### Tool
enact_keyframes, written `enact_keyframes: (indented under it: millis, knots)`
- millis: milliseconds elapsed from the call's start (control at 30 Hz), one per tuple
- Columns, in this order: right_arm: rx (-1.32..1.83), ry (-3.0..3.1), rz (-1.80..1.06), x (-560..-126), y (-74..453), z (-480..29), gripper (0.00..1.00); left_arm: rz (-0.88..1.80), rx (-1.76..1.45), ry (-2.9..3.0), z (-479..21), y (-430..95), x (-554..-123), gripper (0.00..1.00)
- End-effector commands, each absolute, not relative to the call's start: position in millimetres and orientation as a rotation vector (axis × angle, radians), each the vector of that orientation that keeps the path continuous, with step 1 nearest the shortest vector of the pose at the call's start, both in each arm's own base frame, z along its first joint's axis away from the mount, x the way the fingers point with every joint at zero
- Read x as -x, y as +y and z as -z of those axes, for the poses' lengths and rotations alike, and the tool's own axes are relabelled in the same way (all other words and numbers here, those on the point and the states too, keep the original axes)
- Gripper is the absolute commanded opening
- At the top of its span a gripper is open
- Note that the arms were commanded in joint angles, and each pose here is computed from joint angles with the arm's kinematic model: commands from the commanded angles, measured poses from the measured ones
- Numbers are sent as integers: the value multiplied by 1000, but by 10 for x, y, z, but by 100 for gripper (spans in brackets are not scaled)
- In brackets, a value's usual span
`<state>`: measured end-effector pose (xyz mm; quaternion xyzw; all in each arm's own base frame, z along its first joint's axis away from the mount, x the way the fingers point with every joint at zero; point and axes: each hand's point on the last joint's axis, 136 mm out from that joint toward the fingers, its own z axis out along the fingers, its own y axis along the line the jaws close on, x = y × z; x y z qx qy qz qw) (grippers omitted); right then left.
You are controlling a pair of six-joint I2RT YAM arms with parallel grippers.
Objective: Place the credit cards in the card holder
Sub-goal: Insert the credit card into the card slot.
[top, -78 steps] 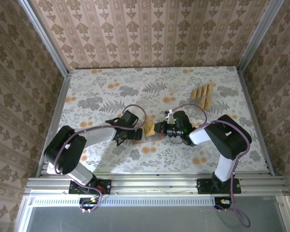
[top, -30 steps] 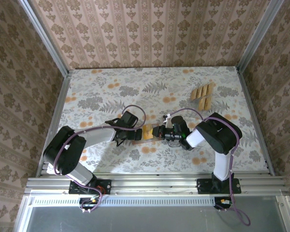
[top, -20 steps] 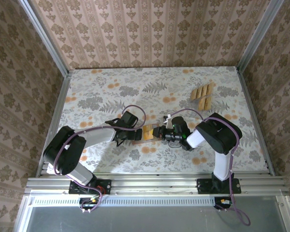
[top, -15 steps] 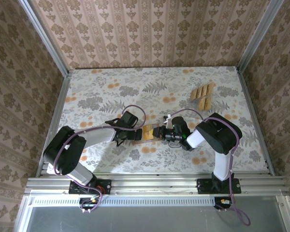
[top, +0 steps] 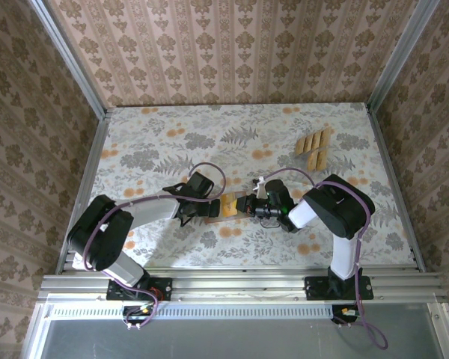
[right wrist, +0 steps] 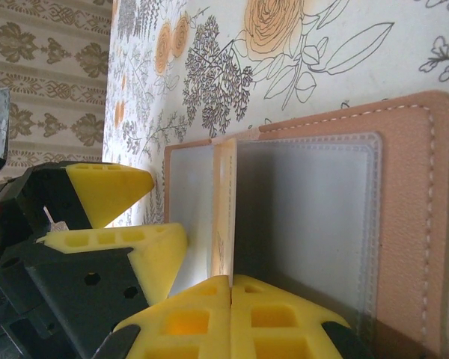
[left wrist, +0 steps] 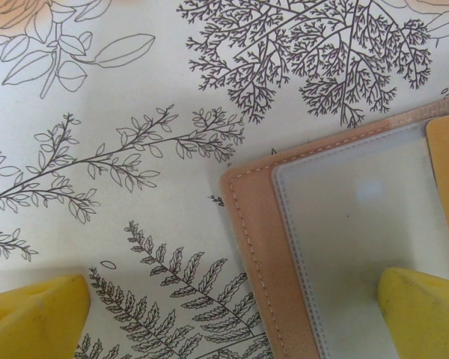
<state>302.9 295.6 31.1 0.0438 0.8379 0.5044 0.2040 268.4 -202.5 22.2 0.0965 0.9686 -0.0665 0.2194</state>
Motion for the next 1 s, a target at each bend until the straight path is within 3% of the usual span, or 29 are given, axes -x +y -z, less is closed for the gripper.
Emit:
enact_keyframes:
  millis: [0,967]
  knots:
    - [-170,2449,-1355,-2935,2934,-40,0,94,-261,2734,-103,-1836,-2555,100]
    - [-176,2507,-1317,-2865,2922,70,0,98,-257,2734,-98,-1839,-2552,100]
